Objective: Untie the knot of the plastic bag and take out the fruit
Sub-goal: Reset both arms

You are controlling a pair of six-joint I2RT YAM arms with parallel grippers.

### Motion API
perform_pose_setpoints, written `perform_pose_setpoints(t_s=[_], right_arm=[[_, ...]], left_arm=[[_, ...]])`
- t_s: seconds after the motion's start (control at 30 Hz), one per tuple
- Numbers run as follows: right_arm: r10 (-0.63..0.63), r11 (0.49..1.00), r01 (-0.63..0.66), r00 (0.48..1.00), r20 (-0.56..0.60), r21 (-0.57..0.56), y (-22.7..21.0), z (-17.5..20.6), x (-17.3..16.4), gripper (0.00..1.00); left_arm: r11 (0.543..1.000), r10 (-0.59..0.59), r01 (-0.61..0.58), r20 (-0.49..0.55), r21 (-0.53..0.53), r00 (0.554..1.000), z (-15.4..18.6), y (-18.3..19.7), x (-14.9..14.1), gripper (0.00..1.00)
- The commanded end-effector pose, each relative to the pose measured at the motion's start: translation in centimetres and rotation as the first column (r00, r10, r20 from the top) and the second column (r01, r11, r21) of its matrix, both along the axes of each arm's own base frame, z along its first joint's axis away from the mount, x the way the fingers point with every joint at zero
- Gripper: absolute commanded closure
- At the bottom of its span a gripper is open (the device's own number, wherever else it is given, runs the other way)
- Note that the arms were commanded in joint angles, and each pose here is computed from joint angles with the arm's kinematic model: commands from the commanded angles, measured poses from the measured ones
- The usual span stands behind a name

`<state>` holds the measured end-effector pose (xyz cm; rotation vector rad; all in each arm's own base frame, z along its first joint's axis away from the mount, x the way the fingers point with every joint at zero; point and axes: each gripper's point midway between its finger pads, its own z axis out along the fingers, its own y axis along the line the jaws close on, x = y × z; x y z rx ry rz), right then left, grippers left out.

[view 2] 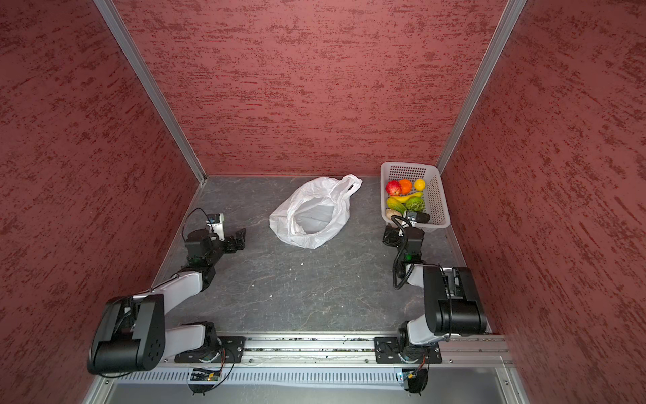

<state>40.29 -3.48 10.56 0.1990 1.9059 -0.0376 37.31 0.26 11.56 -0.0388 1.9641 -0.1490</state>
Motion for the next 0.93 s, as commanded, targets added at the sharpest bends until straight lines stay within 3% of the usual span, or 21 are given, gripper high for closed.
perform_pose_setpoints(t_s=[0.0,0.23,0.9], right_arm=[[0.024,1.0,-0.023,0.99,0.142,-0.012,0.2,3.1,0.6,0.02],[0.013,1.0,-0.01,0.971,0.237,-0.014,0.0,3.0,-1.5,0.02],[-0.035,0.999,0.038,0.969,0.243,-0.007,-0.7,3.0,-1.9,0.01]], left_arm=[[0.999,-0.039,0.041,0.157,-0.009,0.987,2.5,-0.5,1.3,0.0],[0.999,-0.037,0.038,0.178,-0.004,0.983,1.0,-0.7,1.8,0.0],[0.999,-0.037,0.035,0.152,0.015,0.988,0.0,-1.0,2.3,0.0]])
